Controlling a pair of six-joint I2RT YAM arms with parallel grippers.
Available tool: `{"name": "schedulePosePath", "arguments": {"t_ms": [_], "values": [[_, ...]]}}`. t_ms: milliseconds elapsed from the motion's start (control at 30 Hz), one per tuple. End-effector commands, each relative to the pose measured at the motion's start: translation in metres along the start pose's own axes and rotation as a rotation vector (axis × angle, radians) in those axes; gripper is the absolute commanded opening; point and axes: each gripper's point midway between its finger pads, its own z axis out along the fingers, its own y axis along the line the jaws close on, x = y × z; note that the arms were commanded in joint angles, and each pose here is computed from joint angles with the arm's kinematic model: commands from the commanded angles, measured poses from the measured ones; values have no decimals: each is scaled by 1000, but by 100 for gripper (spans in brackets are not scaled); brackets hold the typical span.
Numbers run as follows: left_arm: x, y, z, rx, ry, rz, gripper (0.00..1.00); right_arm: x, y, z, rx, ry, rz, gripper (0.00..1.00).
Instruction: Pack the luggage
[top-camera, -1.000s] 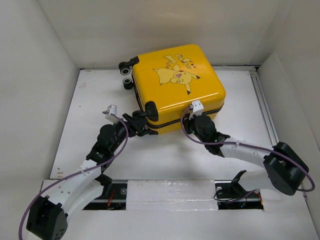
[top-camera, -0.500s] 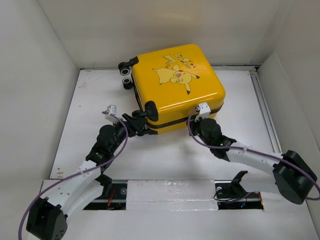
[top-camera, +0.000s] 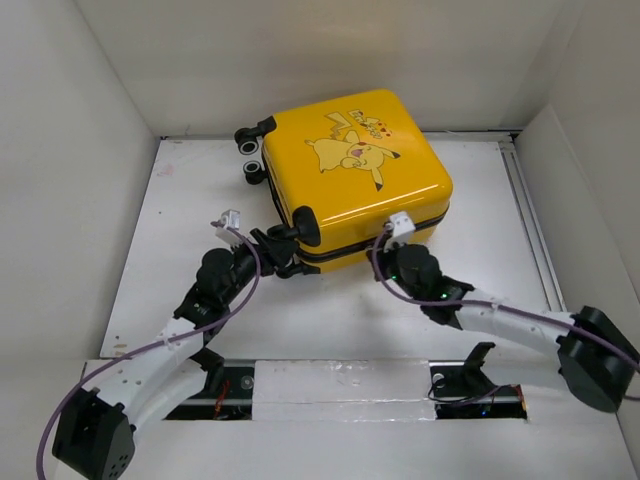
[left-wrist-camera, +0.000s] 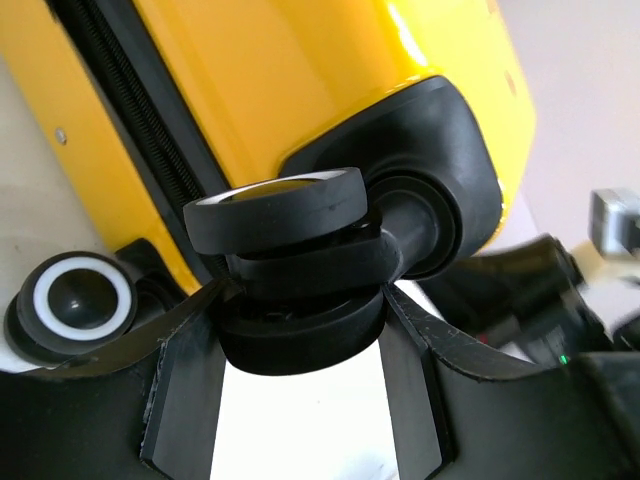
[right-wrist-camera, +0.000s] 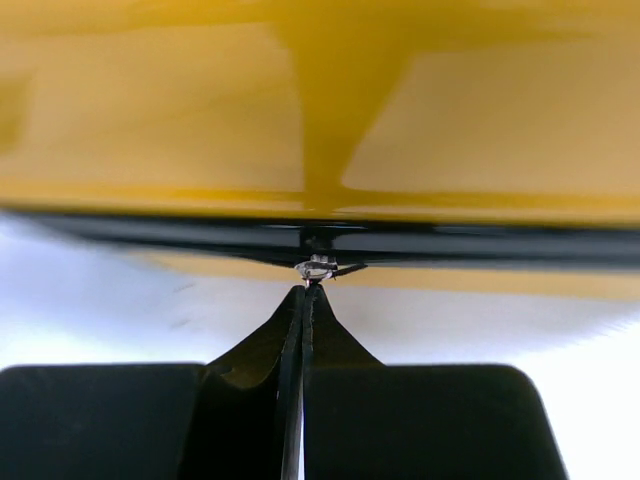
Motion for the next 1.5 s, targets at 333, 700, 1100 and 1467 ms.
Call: {"name": "schedulePosePath", "arguments": {"t_ms": [333,700,1100,1467], "values": [[-42,-112,-14,399,-47,27,0,14,239,-1,-645,39,-126,0],[-7,-156,-15,473,20,1,0,13,230,14,-560,-79,5,0],[19,-189,10,510,64,60,75,-6,91,-36,-242,-127,78,0],[-122,-115,16,-11,-437,50,100,-8,79,-20,-132,-155,72,0]]}}
